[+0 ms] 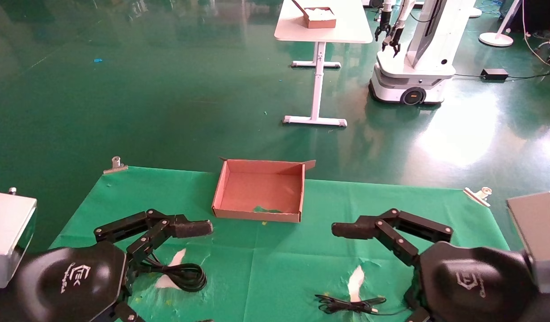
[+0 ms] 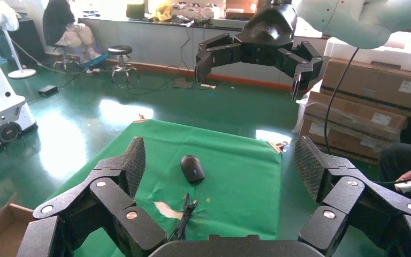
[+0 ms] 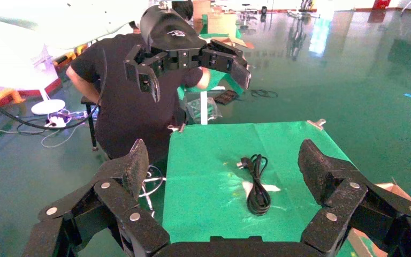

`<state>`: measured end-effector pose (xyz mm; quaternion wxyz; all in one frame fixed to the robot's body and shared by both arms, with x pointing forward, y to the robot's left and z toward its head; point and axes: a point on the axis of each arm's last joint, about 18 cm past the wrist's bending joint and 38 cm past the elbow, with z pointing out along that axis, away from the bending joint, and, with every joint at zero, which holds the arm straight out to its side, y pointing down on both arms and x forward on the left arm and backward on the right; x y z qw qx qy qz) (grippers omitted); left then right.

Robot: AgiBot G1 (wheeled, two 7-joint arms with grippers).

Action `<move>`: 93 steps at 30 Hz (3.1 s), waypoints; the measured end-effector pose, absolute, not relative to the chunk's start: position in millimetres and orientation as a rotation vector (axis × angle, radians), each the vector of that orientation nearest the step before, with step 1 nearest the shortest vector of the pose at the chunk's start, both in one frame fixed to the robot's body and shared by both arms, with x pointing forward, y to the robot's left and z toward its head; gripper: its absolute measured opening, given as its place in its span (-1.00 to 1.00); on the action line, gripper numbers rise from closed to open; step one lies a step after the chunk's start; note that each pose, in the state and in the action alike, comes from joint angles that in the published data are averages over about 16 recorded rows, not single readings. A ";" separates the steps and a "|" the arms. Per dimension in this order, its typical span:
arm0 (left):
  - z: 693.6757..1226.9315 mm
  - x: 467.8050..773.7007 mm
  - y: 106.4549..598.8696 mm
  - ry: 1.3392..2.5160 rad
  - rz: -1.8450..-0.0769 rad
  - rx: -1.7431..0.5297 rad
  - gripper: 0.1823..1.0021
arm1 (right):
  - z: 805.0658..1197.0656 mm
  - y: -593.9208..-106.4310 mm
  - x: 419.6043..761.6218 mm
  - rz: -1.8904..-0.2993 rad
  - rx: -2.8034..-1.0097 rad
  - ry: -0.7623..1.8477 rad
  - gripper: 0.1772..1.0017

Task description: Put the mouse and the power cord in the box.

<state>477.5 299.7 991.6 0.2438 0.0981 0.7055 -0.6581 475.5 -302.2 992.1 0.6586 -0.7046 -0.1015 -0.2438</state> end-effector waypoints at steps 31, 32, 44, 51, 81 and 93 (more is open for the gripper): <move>989.0 479.0 299.4 1.941 -1.787 0.259 1.00 | 987.1 -302.5 476.8 -0.554 -1.622 -0.224 1.00; 987.5 480.3 299.1 1.951 -1.777 0.251 1.00 | 985.2 -302.5 477.6 -0.555 -1.632 -0.220 1.00; 945.9 528.7 298.1 2.258 -1.345 0.017 1.00 | 942.1 -305.2 502.5 -0.602 -1.942 -0.151 1.00; 931.0 569.3 306.7 2.352 -0.979 -0.133 1.00 | 918.7 -311.0 526.4 -0.668 -2.161 -0.102 1.00; 910.9 679.4 298.2 2.204 -0.227 -0.112 1.00 | 910.0 -314.7 545.2 -0.709 -2.261 -0.042 1.00; 894.1 701.2 300.8 2.215 -0.141 -0.145 1.00 | 904.2 -317.9 546.0 -0.702 -2.280 -0.019 1.00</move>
